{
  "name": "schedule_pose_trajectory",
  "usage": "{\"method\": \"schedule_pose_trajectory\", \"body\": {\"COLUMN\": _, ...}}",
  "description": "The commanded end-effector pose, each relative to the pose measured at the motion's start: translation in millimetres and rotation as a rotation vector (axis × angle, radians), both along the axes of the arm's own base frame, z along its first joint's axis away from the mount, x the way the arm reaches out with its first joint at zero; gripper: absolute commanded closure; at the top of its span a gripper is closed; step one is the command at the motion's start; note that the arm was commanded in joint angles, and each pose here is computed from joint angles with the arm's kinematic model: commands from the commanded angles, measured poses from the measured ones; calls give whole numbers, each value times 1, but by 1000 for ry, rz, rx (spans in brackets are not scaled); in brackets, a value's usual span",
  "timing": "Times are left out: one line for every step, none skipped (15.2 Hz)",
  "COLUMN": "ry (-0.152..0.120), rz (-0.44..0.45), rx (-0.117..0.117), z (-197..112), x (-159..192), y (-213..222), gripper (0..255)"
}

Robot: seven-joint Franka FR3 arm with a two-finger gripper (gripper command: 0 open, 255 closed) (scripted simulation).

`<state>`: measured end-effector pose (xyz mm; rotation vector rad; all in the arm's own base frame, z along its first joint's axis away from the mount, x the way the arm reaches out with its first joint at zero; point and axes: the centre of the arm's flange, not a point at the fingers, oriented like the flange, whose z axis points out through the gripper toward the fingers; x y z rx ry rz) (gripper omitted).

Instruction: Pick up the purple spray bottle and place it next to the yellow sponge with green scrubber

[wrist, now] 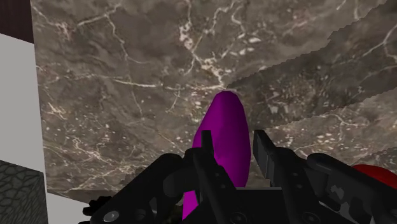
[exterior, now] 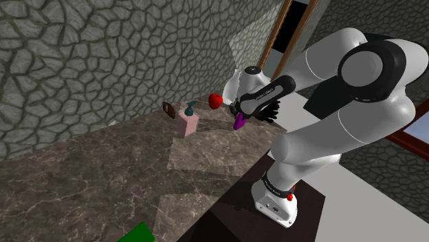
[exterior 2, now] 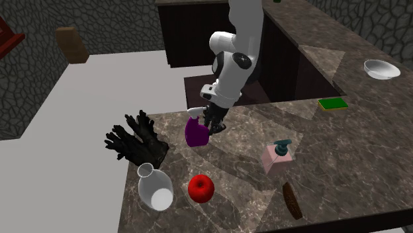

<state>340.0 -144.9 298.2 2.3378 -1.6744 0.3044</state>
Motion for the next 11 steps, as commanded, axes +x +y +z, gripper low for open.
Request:
{"method": "schedule_pose_trajectory", "body": {"ry": 1, "rz": 0, "rx": 0, "z": 0, "x": 0, "y": 0, "gripper": 255}}
{"method": "schedule_pose_trajectory", "body": {"ry": 1, "rz": 0, "rx": 0, "z": 0, "x": 0, "y": 0, "gripper": 255}}
{"method": "schedule_pose_trajectory", "body": {"ry": 1, "rz": 0, "rx": 0, "z": 0, "x": 0, "y": 0, "gripper": 255}}
{"method": "schedule_pose_trajectory", "body": {"ry": 1, "rz": 0, "rx": 0, "z": 0, "x": 0, "y": 0, "gripper": 255}}
{"method": "schedule_pose_trajectory", "body": {"ry": 1, "rz": 0, "rx": 0, "z": 0, "x": 0, "y": 0, "gripper": 255}}
{"method": "schedule_pose_trajectory", "body": {"ry": 1, "rz": 0, "rx": 0, "z": 0, "x": -1, "y": 0, "gripper": 255}}
{"method": "schedule_pose_trajectory", "body": {"ry": 1, "rz": 0, "rx": 0, "z": 0, "x": 0, "y": 0, "gripper": 255}}
{"method": "schedule_pose_trajectory", "body": {"ry": 1, "rz": 0, "rx": 0, "z": 5, "x": 0, "y": 0, "gripper": 255}}
{"method": "schedule_pose_trajectory", "body": {"ry": 1, "rz": 0, "rx": 0, "z": 10, "x": 0, "y": 0, "gripper": 255}}
{"method": "schedule_pose_trajectory", "body": {"ry": 1, "rz": 0, "rx": 0, "z": 15, "x": 0, "y": 0, "gripper": 255}}
{"method": "schedule_pose_trajectory", "body": {"ry": 1, "rz": 0, "rx": 0, "z": 21, "x": 0, "y": 0, "gripper": 255}}
